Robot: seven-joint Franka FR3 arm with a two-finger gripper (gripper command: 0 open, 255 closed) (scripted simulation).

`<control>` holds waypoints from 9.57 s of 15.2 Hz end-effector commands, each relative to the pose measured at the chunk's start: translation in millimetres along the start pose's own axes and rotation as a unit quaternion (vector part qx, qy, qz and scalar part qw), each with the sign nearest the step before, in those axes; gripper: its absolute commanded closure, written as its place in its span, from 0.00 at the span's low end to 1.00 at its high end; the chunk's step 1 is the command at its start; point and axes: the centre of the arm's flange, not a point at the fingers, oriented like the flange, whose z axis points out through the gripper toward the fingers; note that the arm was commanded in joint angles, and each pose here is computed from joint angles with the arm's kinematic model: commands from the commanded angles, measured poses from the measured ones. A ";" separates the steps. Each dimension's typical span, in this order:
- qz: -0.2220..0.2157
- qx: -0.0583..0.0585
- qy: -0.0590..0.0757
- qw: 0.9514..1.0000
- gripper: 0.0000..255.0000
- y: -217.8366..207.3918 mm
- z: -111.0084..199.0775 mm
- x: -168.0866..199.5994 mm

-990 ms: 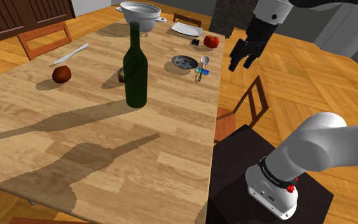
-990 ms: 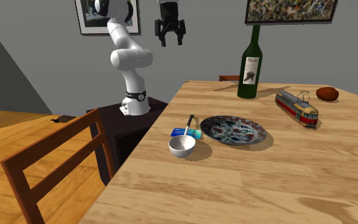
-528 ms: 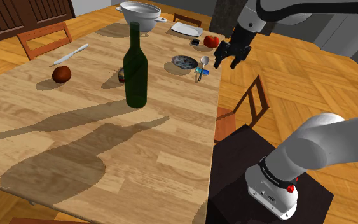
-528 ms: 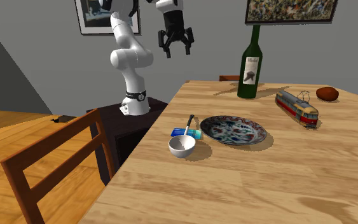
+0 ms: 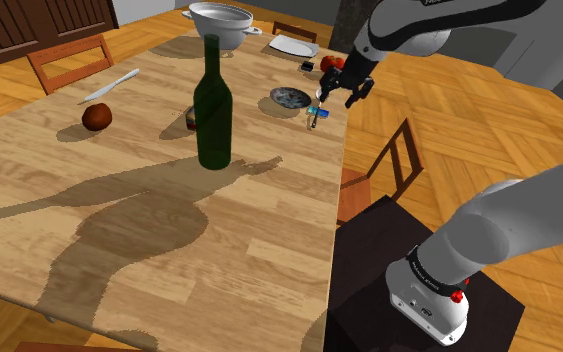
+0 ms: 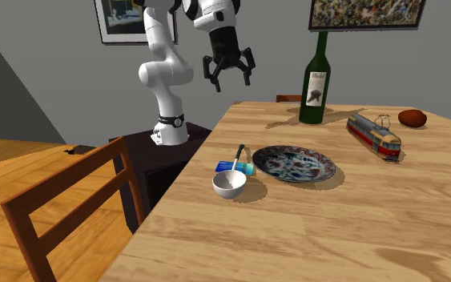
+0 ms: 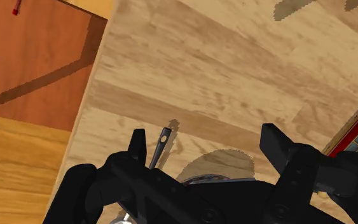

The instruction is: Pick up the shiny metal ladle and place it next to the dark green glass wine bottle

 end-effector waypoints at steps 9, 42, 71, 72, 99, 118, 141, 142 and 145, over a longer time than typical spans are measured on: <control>0.136 0.022 0.056 0.989 0.00 46.7 64.1 88.8; 0.230 0.037 0.094 0.968 1.00 90.6 143.8 155.6; 0.230 0.037 0.094 0.968 1.00 63.3 -5.2 178.2; 0.230 0.037 0.094 0.968 1.00 62.4 -10.3 179.0; 0.230 0.037 0.094 0.968 1.00 37.0 -149.0 200.0; 0.230 0.037 0.094 0.968 1.00 20.0 -241.9 214.1; 0.230 0.037 0.094 0.968 1.00 -126.0 -256.0 -51.7; 0.230 0.037 0.094 0.968 1.00 -132.3 -256.6 -63.2; 0.230 0.037 0.094 0.968 1.00 -151.4 -258.4 -97.9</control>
